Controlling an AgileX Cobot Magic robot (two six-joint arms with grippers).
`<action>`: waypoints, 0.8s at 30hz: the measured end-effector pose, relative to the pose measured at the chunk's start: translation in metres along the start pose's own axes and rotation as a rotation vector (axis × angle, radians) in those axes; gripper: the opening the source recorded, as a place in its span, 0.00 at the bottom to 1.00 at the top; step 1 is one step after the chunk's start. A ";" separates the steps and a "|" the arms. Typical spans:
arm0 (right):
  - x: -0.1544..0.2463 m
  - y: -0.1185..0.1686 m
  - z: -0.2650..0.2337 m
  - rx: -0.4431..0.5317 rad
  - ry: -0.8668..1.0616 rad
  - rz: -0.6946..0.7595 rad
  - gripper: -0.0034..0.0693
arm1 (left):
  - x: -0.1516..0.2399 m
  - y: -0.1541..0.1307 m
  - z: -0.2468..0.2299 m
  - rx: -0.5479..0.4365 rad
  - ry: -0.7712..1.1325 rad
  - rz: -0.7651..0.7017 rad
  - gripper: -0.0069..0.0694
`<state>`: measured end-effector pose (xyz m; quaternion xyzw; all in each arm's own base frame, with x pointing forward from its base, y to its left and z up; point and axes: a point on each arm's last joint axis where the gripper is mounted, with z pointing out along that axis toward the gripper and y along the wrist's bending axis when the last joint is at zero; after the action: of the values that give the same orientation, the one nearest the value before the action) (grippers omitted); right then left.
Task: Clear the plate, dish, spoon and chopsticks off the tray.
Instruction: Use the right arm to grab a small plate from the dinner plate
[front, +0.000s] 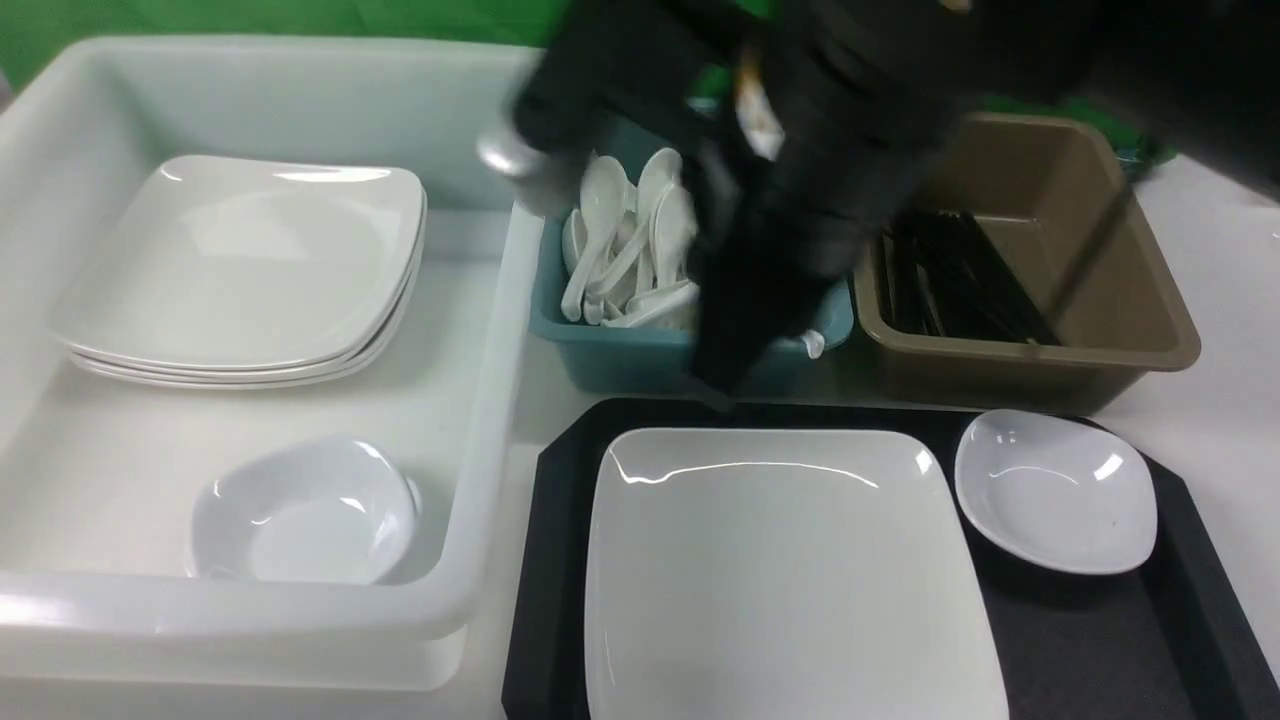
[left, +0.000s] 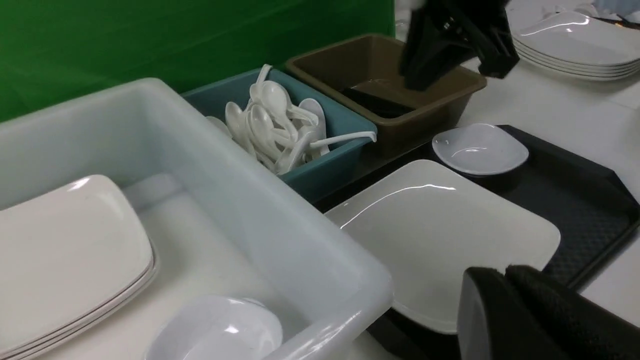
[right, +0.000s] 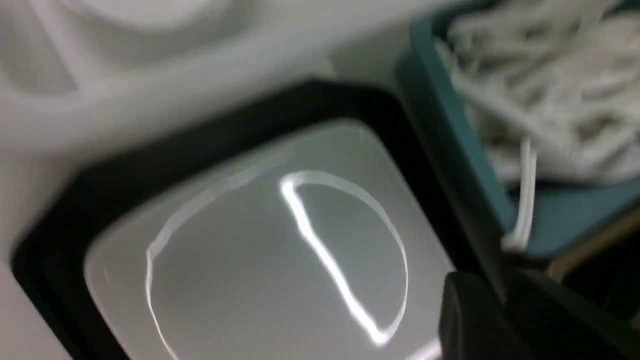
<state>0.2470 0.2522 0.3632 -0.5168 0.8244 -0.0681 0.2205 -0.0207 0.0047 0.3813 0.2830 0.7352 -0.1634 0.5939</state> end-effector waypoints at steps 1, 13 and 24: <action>0.032 -0.008 0.018 -0.002 0.121 0.041 0.29 | 0.000 -0.001 0.002 0.010 0.005 0.003 0.11; 0.182 -0.032 0.140 -0.043 0.318 0.214 0.62 | 0.014 -0.001 0.024 0.019 0.045 0.015 0.11; 0.179 -0.034 0.179 -0.053 0.250 0.123 0.62 | 0.012 0.000 0.025 0.014 0.015 0.014 0.11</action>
<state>0.2868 0.0989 0.1621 -0.4583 0.8771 -0.0967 0.1061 -0.0029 -0.0076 0.3641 0.2933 0.7364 -0.1622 0.5877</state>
